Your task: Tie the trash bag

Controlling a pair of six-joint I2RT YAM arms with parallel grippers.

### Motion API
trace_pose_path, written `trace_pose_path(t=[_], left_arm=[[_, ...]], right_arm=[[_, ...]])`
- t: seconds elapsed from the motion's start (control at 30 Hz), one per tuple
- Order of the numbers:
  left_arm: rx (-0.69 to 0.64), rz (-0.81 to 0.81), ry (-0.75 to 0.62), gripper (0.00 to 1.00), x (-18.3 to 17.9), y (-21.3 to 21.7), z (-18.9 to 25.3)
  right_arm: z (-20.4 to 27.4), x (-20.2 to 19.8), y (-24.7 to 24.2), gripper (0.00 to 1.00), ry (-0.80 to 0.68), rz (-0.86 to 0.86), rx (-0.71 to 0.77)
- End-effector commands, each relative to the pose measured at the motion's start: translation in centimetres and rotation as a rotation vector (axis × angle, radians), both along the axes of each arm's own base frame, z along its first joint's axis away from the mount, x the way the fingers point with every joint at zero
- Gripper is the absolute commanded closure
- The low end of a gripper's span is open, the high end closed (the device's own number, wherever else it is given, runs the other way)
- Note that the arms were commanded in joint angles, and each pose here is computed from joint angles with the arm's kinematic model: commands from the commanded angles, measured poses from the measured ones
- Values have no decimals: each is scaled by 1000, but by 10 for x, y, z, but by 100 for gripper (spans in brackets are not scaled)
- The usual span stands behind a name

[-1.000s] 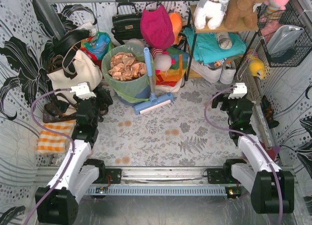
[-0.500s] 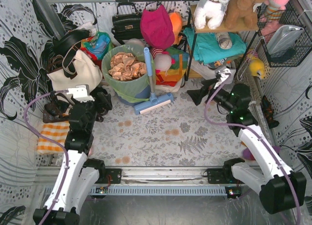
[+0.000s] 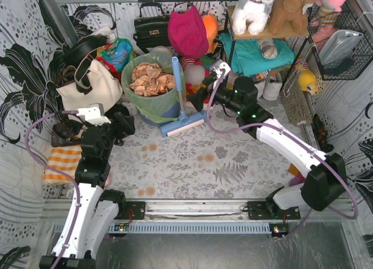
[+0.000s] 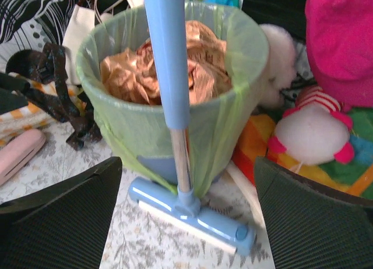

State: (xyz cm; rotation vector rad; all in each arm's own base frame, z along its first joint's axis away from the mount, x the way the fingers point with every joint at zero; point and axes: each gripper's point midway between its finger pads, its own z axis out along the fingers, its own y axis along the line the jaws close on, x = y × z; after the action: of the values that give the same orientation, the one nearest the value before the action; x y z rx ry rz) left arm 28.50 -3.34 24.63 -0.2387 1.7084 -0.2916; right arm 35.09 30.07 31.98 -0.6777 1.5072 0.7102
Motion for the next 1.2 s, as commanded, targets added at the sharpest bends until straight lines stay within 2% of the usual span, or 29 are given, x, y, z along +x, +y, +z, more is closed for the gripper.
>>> trace_pose_path(t=[0.0,0.27,0.6,0.7,0.87,1.0,1.17], left_arm=[[-19,27,-81,2,-1,4,18],[-3,24,-76,2,2,5,18],[-6,14,-80,2,1,3,18],[-5,11,-89,2,1,2,20],[-5,10,-90,2,1,2,20],[-5,10,-90,2,1,2,19],[-5,7,-86,2,2,2,19]], right_arm=[[40,17,23,7,-115,-2,57],[44,33,59,19,-115,28,112],[35,50,70,36,-117,2,99],[23,56,74,47,-105,-5,81],[21,57,76,74,-107,5,78],[28,52,73,91,-113,9,84],[46,46,49,98,-130,-76,88]])
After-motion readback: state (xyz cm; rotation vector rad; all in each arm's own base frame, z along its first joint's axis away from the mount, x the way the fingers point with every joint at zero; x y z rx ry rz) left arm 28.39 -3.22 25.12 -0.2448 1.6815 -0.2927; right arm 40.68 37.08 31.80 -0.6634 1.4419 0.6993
